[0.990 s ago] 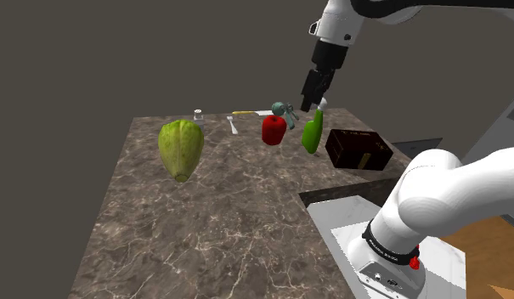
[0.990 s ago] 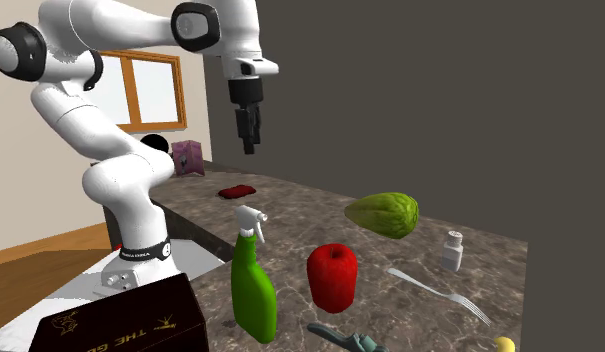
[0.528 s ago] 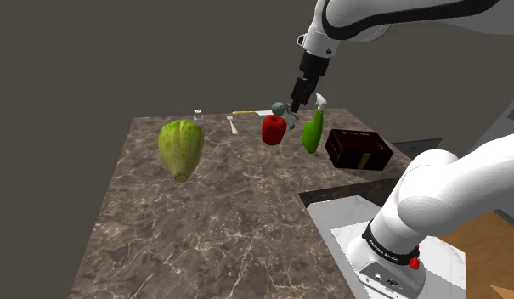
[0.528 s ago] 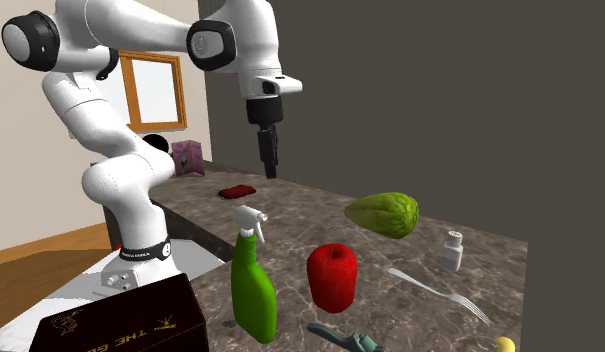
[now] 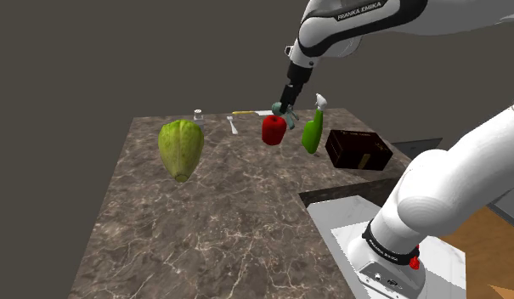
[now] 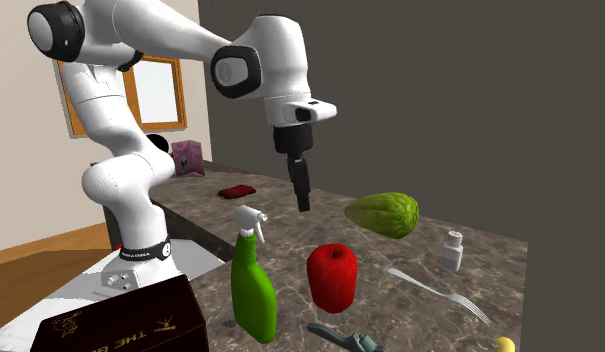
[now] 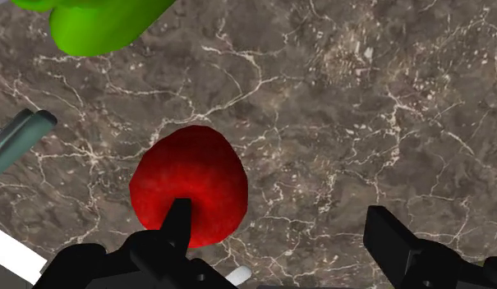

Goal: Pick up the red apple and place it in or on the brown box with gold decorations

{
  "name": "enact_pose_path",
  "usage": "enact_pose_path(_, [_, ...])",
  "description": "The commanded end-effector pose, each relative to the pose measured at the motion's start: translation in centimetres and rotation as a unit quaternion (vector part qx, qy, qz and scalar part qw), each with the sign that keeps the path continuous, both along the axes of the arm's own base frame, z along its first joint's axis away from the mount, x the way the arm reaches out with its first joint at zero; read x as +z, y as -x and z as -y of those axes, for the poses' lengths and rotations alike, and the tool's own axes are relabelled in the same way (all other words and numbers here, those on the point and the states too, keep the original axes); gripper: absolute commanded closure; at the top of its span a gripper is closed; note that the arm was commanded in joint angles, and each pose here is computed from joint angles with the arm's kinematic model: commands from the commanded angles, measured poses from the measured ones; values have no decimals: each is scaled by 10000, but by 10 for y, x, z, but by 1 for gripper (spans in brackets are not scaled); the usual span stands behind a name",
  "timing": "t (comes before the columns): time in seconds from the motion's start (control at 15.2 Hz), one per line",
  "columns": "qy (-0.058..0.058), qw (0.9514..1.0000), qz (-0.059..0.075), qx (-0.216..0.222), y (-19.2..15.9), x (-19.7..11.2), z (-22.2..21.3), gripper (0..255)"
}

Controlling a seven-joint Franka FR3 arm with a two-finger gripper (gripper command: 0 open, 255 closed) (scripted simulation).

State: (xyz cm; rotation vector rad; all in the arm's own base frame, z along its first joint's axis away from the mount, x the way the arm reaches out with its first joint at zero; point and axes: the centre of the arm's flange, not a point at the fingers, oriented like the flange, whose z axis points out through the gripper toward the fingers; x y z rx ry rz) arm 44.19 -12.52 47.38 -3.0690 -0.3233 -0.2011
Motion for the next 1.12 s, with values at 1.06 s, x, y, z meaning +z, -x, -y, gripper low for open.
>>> enact_pose_path(1.06, [145,9995,192,222,-61,-67,40,0])
